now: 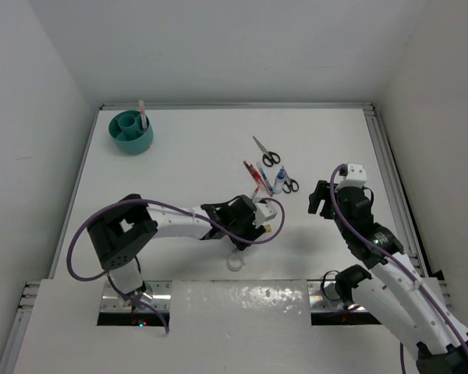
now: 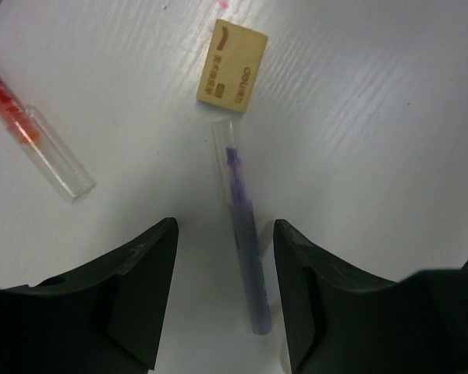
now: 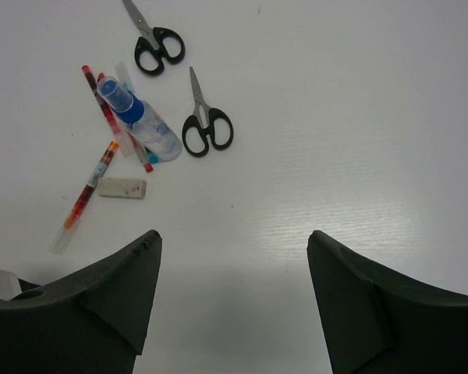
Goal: Sort the stationery into containers
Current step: Pick up the pen from the center of the board.
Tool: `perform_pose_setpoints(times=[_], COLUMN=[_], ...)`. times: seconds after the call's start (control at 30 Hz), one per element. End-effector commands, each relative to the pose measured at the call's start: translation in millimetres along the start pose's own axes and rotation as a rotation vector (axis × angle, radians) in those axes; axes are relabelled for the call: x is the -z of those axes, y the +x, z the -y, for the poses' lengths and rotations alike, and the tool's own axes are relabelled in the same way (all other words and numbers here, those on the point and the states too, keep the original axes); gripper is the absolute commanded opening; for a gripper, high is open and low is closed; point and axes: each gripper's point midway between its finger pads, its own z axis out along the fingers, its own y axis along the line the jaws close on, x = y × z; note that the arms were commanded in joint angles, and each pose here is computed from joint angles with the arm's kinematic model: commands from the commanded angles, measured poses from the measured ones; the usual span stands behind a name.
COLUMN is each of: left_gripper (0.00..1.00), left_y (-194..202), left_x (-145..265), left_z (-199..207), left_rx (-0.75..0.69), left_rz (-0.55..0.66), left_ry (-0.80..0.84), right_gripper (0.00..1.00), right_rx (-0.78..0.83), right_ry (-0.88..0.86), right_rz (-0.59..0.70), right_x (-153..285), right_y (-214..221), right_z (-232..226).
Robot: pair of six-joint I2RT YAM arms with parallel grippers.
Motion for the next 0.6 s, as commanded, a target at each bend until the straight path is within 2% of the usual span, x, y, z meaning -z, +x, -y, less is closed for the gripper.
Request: perform_pose_setpoints(times=[0.0,0.1,0.17,0.2,0.3,0.4,0.57], left_gripper=[0.5,0.49,0.46,0.38,0.23,0.15,0.18], left_y=[-19,-11,-10,-4,1,2,22], left_x=[-3,-11,-16,-20,-21,-17,-11], left_z=[3,8,12,12,12,8,11], left_rx=[-0.059,-0.07,-0.061,-0.047,-0.039,-0.049,-0.038], left_rz=[0.025,-0.023,-0.051,-0.095,-0.135,-0.141,-0.212], left_ry=[-0.046,-0.038,-0.034,-0.036,-0.037,-0.069,-0.078], right_gripper=[0.74,0.74,0.74,0.74,0.74,0.74,0.75], right_rx=[-0.009,0.005,0.017,0.024,0.044,0.061,0.076], right_ry=[0.031,0.034,0.032,0.029,0.034,0.049,0.041], right_rz=[0.027,0.031,0.03,0.033,0.043,0.066,0.112], right_x=[2,3,2,3,4,6,10], right_y=[-5,-5,-5,-7,-10,-17,-26], right_z=[5,7,6,6,8,12,12])
